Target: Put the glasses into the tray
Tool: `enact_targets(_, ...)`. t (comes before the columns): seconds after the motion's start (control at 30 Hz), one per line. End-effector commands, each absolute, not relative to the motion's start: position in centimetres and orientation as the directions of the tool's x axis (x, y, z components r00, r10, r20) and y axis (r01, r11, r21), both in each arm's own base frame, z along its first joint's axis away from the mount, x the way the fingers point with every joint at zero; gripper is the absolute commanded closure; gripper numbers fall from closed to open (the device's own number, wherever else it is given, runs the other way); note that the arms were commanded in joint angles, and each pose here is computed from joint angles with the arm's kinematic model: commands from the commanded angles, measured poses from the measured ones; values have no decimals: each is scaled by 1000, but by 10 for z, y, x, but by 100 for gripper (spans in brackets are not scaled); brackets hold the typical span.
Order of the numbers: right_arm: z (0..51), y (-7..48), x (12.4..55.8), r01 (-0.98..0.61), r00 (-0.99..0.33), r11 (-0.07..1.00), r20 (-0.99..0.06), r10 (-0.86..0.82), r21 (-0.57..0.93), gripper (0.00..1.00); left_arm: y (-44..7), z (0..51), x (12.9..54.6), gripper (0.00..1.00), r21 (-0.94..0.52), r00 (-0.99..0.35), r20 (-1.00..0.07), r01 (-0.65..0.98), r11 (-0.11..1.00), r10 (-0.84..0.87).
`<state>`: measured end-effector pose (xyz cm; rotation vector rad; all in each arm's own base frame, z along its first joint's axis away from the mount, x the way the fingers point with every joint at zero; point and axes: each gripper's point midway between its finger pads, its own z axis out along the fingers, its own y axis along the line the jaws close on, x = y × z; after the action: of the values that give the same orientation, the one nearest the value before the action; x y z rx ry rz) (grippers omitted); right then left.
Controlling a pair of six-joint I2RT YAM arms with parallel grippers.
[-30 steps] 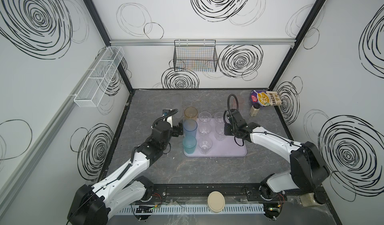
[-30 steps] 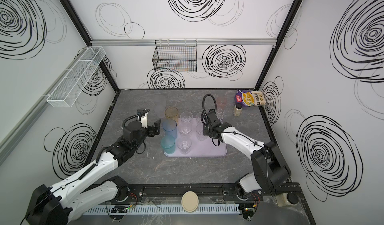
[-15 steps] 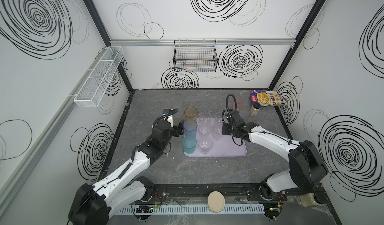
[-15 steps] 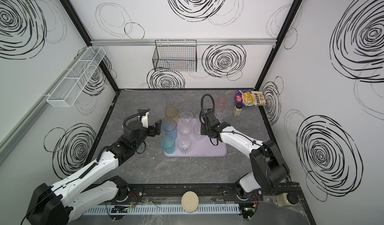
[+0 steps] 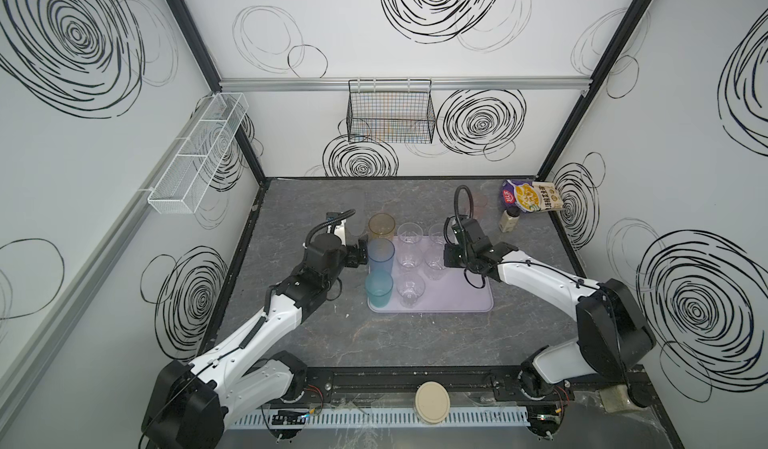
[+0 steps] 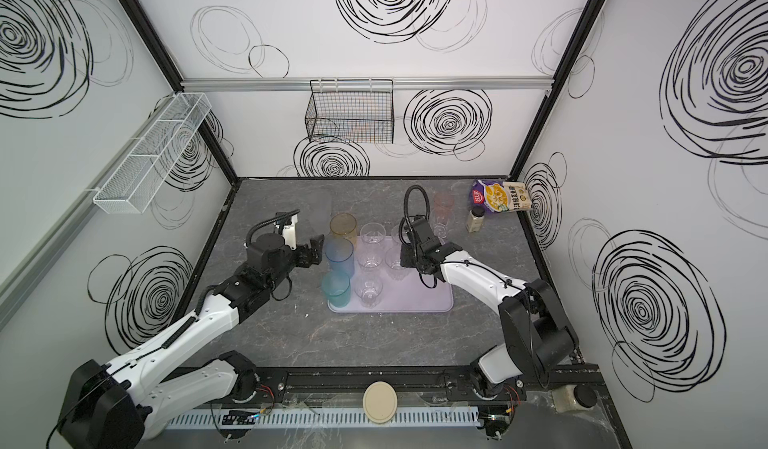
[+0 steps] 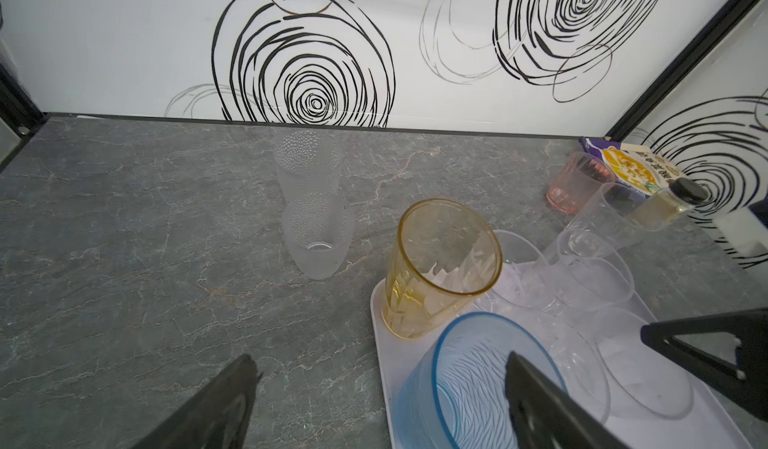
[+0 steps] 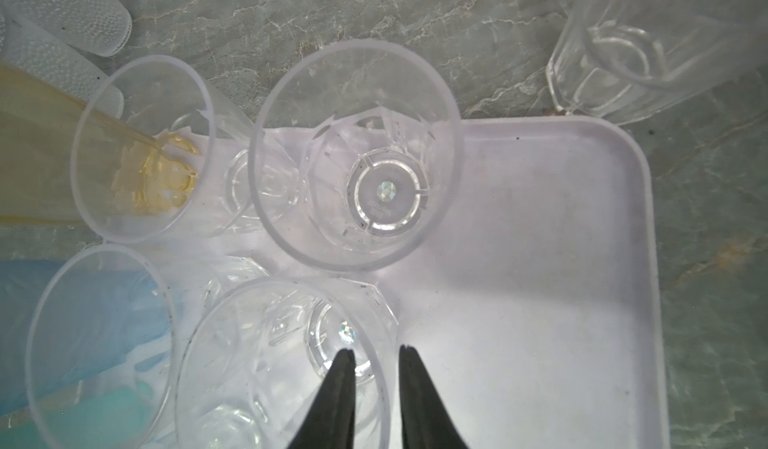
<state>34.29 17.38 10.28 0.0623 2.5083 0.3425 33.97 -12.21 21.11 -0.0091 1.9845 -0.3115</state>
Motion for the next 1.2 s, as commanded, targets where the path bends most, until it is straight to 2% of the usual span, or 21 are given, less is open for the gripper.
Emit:
enact_targets(0.0, 138, 179, 359, -58, -776, 941, -608, 168, 334, 70, -124, 223, 347, 5, -328, -437, -867, 141, 934, -239)
enact_targets(0.23, 145, 179, 346, -66, -789, 936, -592, 164, 346, 66, -123, 221, 345, 5, -311, -436, -872, 140, 940, -224)
enact_targets(0.4, 164, 162, 338, -68, -750, 937, -637, 178, 342, 60, -95, 235, 357, 4, -245, -392, -899, 82, 966, -194)
enact_targets(0.53, 180, 153, 339, -79, -692, 935, -694, 198, 346, 57, -89, 240, 376, 5, -262, -406, -888, 57, 963, -218)
enact_targets(0.73, 188, 154, 349, -81, -668, 933, -713, 210, 351, 56, -73, 231, 418, 8, -327, -484, -826, -7, 945, -289)
enact_targets(0.97, 192, 165, 363, -107, -678, 930, -710, 190, 351, 54, -55, 233, 430, 7, -272, -456, -849, -59, 961, -268)
enact_targets(1.03, 193, 169, 365, -107, -681, 921, -702, 207, 374, 54, -49, 238, 442, 7, -284, -444, -850, -72, 956, -285)
enact_targets(1.17, 197, 170, 362, -88, -678, 915, -697, 235, 394, 54, -49, 230, 471, 9, -256, -503, -826, -66, 964, -254)
